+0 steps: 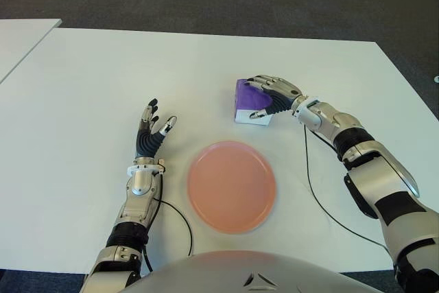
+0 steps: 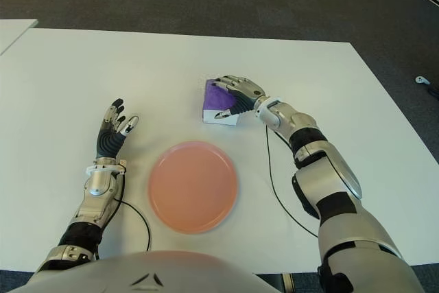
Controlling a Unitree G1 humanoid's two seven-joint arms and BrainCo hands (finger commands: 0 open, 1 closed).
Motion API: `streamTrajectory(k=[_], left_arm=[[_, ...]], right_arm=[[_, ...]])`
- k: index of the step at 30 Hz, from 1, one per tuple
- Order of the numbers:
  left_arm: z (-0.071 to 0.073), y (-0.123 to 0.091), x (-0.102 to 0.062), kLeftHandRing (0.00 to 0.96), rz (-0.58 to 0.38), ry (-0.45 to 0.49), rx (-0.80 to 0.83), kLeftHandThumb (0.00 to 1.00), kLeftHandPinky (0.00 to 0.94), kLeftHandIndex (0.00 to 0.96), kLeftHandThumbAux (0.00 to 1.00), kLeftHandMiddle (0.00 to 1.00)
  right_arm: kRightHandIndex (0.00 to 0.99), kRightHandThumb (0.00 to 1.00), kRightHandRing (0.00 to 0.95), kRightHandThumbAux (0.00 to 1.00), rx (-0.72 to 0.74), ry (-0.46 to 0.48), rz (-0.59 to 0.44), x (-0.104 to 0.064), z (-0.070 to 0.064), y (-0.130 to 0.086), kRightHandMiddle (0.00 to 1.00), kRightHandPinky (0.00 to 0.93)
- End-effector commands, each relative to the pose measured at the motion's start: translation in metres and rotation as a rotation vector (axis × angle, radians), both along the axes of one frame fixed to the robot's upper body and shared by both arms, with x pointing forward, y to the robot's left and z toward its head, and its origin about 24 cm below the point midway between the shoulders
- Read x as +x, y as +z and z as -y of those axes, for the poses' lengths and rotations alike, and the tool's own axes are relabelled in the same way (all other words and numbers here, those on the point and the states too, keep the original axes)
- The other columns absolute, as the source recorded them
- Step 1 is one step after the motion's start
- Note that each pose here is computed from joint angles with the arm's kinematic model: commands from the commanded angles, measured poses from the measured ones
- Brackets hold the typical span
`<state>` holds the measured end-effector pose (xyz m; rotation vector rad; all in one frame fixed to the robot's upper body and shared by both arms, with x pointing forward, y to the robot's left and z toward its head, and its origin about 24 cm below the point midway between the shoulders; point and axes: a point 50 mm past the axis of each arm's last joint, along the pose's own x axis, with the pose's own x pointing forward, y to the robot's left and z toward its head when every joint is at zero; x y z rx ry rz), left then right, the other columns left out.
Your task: Put the tissue paper into the plate.
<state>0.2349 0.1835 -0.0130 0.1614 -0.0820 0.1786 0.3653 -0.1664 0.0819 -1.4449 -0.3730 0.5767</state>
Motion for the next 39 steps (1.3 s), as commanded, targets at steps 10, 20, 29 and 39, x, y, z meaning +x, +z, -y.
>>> streamTrajectory(k=[10, 20, 29, 39], left_arm=[[-0.004, -0.021, -0.018, 0.000, -0.095, 0.024, 0.001, 0.000, 0.000, 0.000, 0.476, 0.000], [-0.004, -0.021, -0.019, 0.000, -0.100, 0.034, 0.005, 0.000, 0.000, 0.000, 0.474, 0.000], [-0.004, -0.020, -0.020, 0.000, -0.093, 0.038, 0.009, 0.000, 0.000, 0.000, 0.472, 0.000], [-0.004, -0.019, -0.022, 0.000, -0.087, 0.038, 0.016, 0.000, 0.000, 0.000, 0.475, 0.000]], right_arm=[[0.000, 0.303, 0.000, 0.414, 0.001, -0.125, 0.042, 0.012, 0.015, 0.011, 0.002, 0.000], [0.000, 0.302, 0.000, 0.396, 0.063, -0.182, 0.024, 0.014, 0.020, 0.013, 0.001, 0.000], [0.000, 0.321, 0.000, 0.400, 0.063, -0.209, -0.016, 0.014, 0.021, 0.008, 0.000, 0.000], [0.000, 0.308, 0.000, 0.399, 0.048, -0.218, -0.032, 0.014, 0.019, 0.004, 0.000, 0.000]])
